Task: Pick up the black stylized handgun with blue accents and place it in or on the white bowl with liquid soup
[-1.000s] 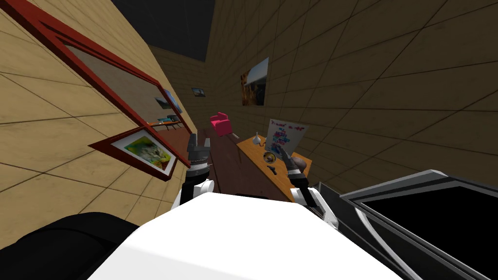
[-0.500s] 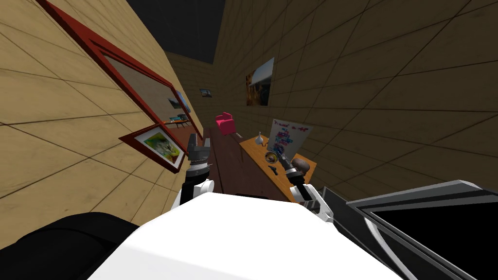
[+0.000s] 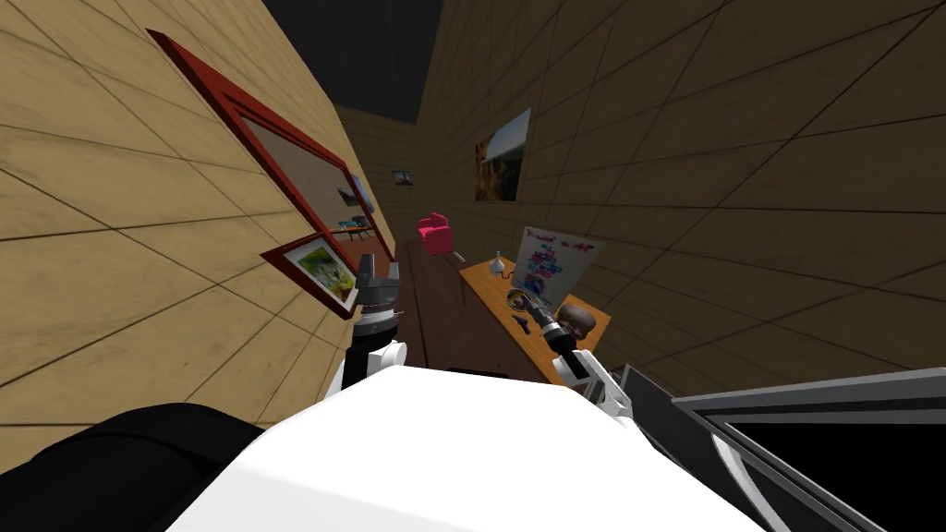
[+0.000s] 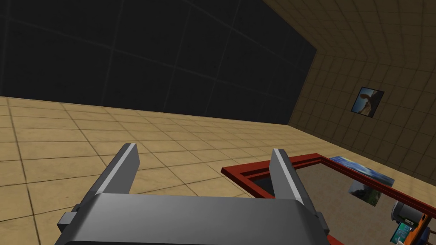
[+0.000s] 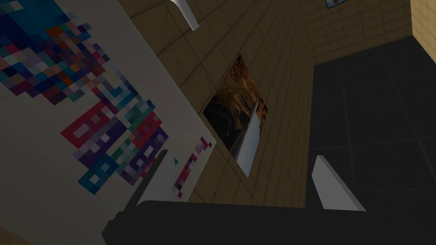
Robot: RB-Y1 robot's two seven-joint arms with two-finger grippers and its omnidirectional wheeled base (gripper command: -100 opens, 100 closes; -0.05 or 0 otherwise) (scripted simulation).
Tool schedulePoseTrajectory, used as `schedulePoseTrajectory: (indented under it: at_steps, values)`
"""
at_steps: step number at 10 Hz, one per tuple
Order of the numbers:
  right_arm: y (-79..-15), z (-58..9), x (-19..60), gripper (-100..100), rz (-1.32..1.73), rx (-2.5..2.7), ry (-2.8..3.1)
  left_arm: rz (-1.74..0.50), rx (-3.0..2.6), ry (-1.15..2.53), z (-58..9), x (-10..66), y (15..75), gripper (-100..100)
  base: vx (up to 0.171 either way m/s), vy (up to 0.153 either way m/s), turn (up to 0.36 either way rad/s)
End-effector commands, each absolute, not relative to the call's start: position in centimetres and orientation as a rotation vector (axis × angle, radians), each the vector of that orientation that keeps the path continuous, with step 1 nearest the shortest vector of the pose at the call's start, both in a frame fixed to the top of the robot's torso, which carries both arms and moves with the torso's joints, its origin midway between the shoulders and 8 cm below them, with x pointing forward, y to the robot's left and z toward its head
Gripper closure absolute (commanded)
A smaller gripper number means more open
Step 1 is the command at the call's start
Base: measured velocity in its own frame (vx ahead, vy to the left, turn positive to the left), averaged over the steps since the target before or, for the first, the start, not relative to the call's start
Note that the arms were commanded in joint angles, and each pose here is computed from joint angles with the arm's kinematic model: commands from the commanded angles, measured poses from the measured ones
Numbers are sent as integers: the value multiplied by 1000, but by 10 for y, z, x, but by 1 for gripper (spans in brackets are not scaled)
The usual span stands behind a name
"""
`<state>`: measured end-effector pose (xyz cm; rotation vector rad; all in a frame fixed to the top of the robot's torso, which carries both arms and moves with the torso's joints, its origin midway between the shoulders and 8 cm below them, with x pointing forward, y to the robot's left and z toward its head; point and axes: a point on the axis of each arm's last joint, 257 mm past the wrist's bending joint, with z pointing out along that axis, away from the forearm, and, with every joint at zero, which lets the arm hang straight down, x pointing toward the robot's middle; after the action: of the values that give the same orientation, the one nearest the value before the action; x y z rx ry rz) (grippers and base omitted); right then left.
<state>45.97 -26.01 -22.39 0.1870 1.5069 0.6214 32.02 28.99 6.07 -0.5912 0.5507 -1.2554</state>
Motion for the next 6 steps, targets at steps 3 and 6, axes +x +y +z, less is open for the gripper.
schedulePoseTrajectory:
  at_steps: [3, 6]
  values:
    - [-266, -257, 462, -100, 561, 137, 1585, -1255, -591, 551, 61, 320, 290, 0, -10, -16, 54]
    - [-273, -283, 461, -100, 520, 113, 1645, -1255, -591, 551, 61, 320, 290, 0, -4, -20, 88]
